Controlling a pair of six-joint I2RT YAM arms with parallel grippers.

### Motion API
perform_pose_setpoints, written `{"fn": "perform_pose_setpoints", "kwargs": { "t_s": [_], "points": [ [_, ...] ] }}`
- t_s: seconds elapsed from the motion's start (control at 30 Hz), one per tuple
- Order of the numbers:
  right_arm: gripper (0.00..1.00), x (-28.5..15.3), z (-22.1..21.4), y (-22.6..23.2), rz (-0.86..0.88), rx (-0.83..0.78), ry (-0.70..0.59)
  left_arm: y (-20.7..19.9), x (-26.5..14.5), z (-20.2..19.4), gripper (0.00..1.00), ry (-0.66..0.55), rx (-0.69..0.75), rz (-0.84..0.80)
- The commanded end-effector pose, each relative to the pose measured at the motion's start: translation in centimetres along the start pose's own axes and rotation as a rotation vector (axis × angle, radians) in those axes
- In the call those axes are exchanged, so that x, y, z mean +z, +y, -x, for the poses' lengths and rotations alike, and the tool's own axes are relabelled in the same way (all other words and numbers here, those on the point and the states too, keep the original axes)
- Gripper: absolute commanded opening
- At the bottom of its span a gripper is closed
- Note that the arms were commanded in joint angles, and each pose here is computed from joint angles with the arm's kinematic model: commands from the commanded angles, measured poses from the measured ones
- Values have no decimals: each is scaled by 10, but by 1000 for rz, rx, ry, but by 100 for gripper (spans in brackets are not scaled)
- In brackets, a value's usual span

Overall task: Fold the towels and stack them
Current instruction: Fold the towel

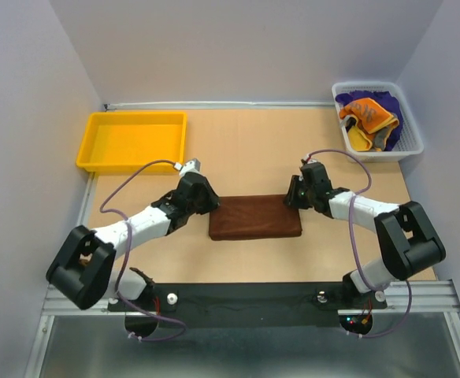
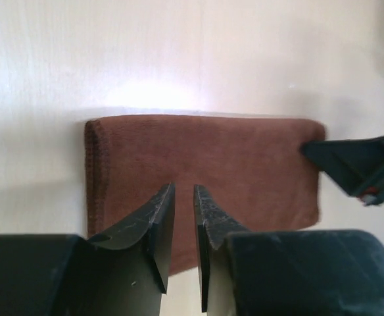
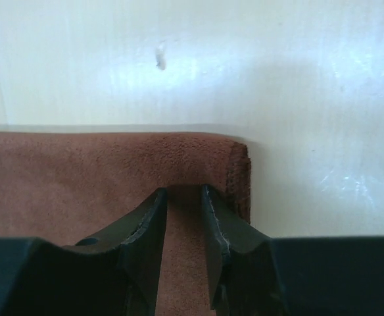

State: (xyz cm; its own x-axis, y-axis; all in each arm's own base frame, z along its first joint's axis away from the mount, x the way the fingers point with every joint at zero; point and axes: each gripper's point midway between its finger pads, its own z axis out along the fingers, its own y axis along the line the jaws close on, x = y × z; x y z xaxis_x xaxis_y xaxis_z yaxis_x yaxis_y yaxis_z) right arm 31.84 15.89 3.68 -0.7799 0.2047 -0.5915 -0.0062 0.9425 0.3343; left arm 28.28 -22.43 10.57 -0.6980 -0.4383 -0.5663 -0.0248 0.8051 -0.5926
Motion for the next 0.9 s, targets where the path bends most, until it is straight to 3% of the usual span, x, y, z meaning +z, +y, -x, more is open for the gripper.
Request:
{"fn": "perform_pose_setpoints", "kwargs": {
  "t_s": [0.0,0.27,0.47,0.6,0.67,0.8,0.87],
  "points": [
    [33,10,28,-11,-3,18,-82,18,26,-7,22,11,-1,26],
    [30,34,3,-53,-134,56,0,83,39,-27,19,55,-111,152],
    [32,33,34,-60,-141,43,-55,57,23,-2,38,11,-55,94],
    [45,20,52,-21,21,-51,-46,27,-2,38,66,-67,19,58],
    [51,14,48,-7,43,-109,-5,23,-10,55,74,-97,47,63],
    [76,-2,47,28,84,-249,16,46,-25,89,84,-131,80,134],
    [83,-12,31,56,126,-328,40,59,-28,94,84,-118,80,147]
  ]
}}
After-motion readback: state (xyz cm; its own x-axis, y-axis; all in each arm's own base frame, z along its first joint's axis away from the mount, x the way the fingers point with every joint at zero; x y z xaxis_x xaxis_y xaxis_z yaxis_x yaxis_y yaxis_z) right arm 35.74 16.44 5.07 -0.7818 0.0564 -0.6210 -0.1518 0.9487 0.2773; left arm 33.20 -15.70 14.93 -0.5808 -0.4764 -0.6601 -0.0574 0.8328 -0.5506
